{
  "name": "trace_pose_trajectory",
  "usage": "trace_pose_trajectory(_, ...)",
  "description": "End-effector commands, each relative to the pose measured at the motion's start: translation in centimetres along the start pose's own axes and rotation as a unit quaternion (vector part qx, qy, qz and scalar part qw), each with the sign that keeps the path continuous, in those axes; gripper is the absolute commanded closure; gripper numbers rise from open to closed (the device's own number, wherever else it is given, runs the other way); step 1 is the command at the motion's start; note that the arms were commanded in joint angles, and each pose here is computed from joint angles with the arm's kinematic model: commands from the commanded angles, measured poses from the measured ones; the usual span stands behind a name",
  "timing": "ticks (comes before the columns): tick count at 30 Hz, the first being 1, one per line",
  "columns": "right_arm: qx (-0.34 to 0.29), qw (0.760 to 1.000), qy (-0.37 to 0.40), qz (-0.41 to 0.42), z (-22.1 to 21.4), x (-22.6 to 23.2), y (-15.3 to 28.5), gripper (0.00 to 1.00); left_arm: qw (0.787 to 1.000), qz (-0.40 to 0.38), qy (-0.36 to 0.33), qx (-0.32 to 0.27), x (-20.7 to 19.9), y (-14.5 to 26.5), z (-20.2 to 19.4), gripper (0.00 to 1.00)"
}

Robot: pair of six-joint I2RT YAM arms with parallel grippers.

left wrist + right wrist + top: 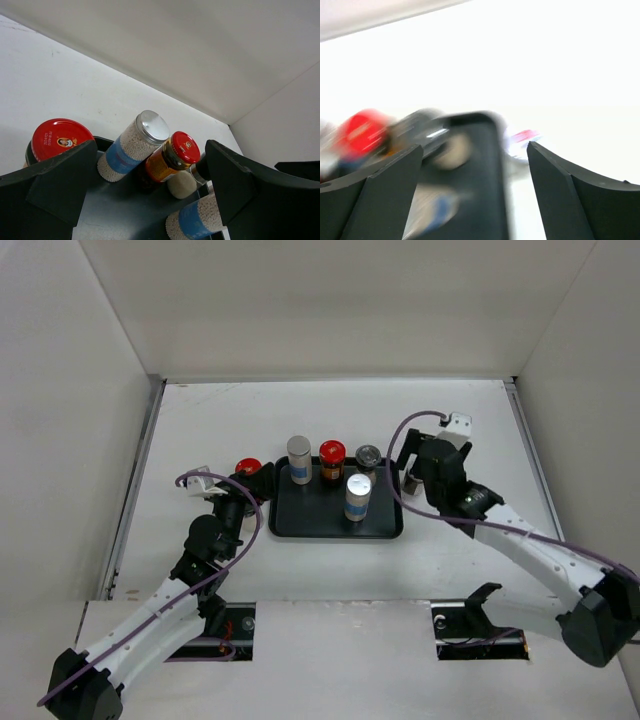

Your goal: Organize the condiment bottles

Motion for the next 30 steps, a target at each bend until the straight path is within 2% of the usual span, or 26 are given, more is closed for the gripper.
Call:
trace_pose_trajectory(1,0.05,0.997,0.008,-0.056,-3.3,-2.5,-3.1,0.06,1.0,-0.017,0.012,-0.007,-0.6,0.0,0.2,0.1)
trace_pose_trajectory(7,0.082,0.996,0.032,-0.032,-5.0,-1.4,-6.9,0.05,1.0,-0.015,0.011,-0.004,-0.5,-0.1,0.1,0.1)
trace_pose_trajectory(12,0.109,0.991,0.042,-0.07,-6.9,-2.3,-9.1,0.12,1.0,-0.015,0.011,-0.006,-0.5,-0.1,0.2,0.1)
trace_pose_trajectory(15,0.118,0.988,0.048,-0.085,-7.8,-2.6,-9.5,0.23,1.0,-0.013,0.01,-0.004,-0.4,-0.1,0.0,0.1)
trace_pose_trajectory(16,0.119,0.988,0.05,-0.088,-7.9,-2.6,-9.6,0.3,1.0,-0.012,0.009,-0.003,-0.4,-0.2,0.0,0.1)
trace_pose_trajectory(17,0.116,0.988,0.05,-0.088,-7.8,-2.6,-9.6,0.4,1.0,-0.012,0.009,-0.003,-0.4,-0.2,0.0,0.1)
trace_pose_trajectory(18,0.106,0.989,0.046,-0.093,-7.4,-2.7,-9.3,0.47,1.0,-0.012,0.009,-0.003,-0.4,-0.2,0.0,0.1)
trace_pose_trajectory(20,0.075,0.991,0.04,-0.105,-6.0,-3.1,-8.4,0.51,1.0,-0.013,0.01,-0.003,-0.4,-0.2,0.0,0.1)
trace_pose_trajectory(25,0.014,0.998,0.043,-0.048,-2.3,-1.0,-4.1,0.53,1.0,-0.013,0.01,-0.005,-0.4,-0.2,0.1,0.1)
trace_pose_trajectory(30,0.027,0.998,0.033,0.042,-3.1,3.0,-0.9,0.52,1.0,0.007,0.001,-0.001,0.0,-0.6,0.0,0.11)
Point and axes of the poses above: each gripper's point midway between its finger pads, its own y axis back along the fingers, its own x axis along the line the jaws close on, z = x × y, the point moved 5 cm from there along y, back along the fingers, and after that the axes turned 15 degrees about y, right-handed, at the moved point
